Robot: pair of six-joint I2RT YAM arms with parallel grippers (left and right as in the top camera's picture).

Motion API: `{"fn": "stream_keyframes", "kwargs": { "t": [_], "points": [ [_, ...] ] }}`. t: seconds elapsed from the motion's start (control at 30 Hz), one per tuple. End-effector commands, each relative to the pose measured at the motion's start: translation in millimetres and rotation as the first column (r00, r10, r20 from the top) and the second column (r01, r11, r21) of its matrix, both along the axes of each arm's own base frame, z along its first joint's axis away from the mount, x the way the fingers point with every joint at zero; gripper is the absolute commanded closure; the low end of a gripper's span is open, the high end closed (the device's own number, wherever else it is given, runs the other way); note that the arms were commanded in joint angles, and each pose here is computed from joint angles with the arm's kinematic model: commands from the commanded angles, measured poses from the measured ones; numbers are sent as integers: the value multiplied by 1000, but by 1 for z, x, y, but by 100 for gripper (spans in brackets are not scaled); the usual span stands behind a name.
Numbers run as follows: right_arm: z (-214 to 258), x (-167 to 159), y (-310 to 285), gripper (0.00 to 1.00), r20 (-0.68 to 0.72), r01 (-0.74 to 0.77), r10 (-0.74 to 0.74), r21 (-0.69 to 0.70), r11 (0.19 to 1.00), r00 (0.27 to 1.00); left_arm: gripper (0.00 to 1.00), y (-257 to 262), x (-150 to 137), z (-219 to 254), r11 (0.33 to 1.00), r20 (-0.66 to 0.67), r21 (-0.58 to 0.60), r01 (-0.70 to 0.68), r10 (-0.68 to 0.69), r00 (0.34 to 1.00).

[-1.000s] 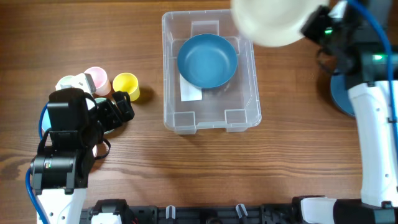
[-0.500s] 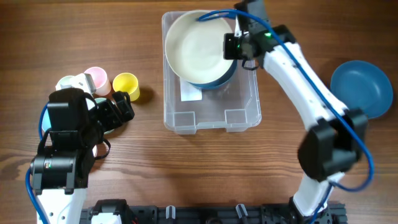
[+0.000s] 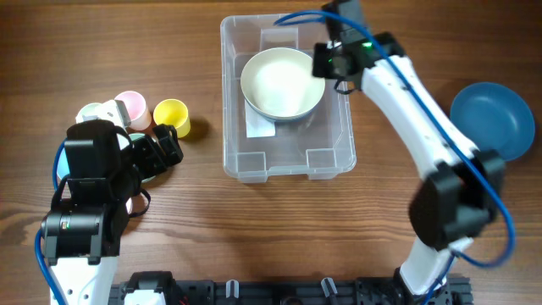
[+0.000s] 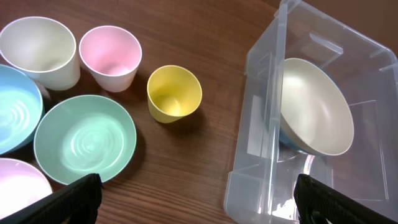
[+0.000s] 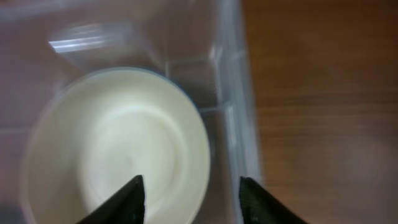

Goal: Pack container
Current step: 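Carry the cream bowl with the right gripper and nest it in the teal bowl, then move the right gripper to the far teal bowl and grip its rim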

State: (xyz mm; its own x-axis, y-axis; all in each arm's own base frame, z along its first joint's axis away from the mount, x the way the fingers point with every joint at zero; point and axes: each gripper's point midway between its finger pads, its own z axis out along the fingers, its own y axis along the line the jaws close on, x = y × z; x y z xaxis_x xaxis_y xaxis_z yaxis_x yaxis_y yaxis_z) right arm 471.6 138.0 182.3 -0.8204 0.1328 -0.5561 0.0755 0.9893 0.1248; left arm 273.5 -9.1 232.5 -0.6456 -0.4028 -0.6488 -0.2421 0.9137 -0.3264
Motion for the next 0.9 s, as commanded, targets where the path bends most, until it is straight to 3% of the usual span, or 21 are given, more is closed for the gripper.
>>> {"fn": "stream_keyframes", "kwargs": {
  "t": [0.0,0.1,0.13,0.17,0.27,0.4,0.63,0.87],
  "points": [
    [121,-23,-82,45,205,309,-340,167,936,918,0,-3,2,7,1000,18,-9,12,-12,1000],
    [142,-66,-158,28,110,550,-606,319,772,788,0,-3,2,7,1000,17,-10,12,-12,1000],
    [137,-97,-211,13,-7,664,-712,368,651,702,0,-3,1,7,1000,16,-9,12,-12,1000],
    [132,-107,-227,6,-47,699,-740,369,612,671,0,-3,1,7,1000,15,-9,12,-12,1000],
    [106,-133,-272,1,-164,788,-794,347,509,585,0,-3,1,7,1000,15,-9,12,-12,1000],
    [37,-163,-316,1,-332,887,-830,283,365,448,0,-3,1,7,1000,15,-9,12,-12,1000],
    [-79,-181,-329,0,-447,925,-812,237,297,375,0,-3,1,7,1000,14,-10,11,-11,1000],
    [-146,-168,-341,0,-445,926,-814,234,296,373,0,-3,1,7,1000,15,-10,12,-12,1000]
  ]
}}
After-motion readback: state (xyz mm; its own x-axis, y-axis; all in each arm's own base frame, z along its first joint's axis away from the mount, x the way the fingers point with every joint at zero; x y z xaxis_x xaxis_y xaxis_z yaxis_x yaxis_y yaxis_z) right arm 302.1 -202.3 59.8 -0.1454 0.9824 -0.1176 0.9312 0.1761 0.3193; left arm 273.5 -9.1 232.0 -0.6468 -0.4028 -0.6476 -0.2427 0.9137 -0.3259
